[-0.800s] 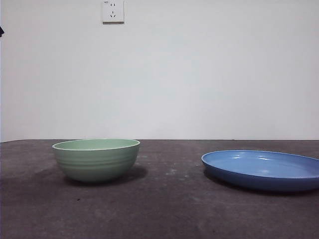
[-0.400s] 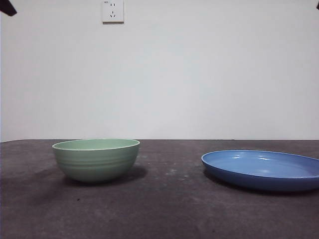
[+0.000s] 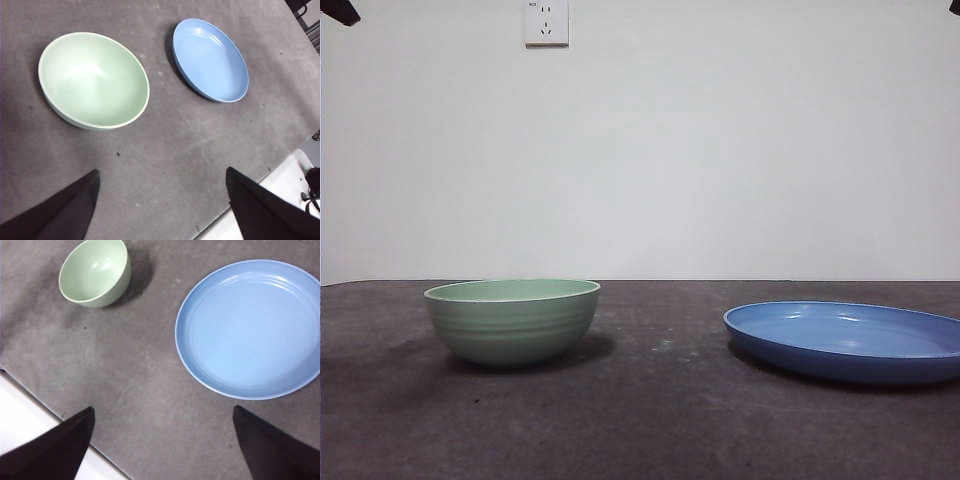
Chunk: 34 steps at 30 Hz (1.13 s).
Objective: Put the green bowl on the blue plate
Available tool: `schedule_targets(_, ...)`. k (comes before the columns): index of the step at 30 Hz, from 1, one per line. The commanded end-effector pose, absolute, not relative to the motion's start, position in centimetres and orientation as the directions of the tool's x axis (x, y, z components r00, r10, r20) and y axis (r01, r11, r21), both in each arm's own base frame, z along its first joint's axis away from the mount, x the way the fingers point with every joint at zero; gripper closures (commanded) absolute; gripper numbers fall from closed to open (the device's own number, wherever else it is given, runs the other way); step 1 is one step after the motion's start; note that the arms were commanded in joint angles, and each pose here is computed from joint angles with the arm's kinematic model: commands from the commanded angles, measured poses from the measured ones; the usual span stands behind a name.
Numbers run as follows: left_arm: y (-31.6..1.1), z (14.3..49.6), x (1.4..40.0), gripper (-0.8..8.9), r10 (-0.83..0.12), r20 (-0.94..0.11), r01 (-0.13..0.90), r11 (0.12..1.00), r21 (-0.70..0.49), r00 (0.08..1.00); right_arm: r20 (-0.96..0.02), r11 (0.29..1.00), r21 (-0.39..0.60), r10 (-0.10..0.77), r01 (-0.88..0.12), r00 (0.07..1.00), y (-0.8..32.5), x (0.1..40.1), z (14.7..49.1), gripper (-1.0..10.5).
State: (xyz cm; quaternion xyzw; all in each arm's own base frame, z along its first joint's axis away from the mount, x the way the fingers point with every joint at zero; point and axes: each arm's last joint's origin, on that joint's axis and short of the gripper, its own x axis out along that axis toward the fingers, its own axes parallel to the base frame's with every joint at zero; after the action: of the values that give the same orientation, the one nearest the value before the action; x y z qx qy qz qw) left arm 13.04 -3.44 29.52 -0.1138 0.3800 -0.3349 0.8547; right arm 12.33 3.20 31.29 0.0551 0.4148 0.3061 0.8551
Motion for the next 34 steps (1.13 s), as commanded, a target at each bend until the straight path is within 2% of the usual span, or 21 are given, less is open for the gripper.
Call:
schedule_targets(1,-3.6,30.7,13.6,4.07,-0.642,-0.569,0.474,0.765,-0.435,0.514,-0.664,0.804,0.349,0.574,-0.481,0.478,3.3,12.4,31.8,5.0)
schedule_targets(13,-6.6,33.1,18.9,4.08,-0.551,-0.672,0.446,0.824,-0.349,0.495,-0.664,0.804,0.350,0.574,-0.480,0.478,3.3,12.4,31.8,5.0)
schedule_targets(18,-8.7,32.7,22.3,4.09,-0.437,-0.753,0.402,0.881,-0.248,0.493,-0.664,0.804,0.350,0.574,-0.480,0.478,3.3,12.4,31.8,5.0)
schedule_targets(24,-10.2,30.3,26.2,4.09,-0.290,-0.835,0.333,0.933,-0.137,0.467,-0.664,0.804,0.350,0.574,-0.480,0.478,3.3,12.4,31.8,5.0)
schedule_targets(34,-11.8,24.4,30.7,4.10,-0.219,-0.898,0.310,0.945,-0.098,0.381,-0.664,0.804,0.350,0.574,-0.480,0.478,3.3,12.4,31.8,5.0)
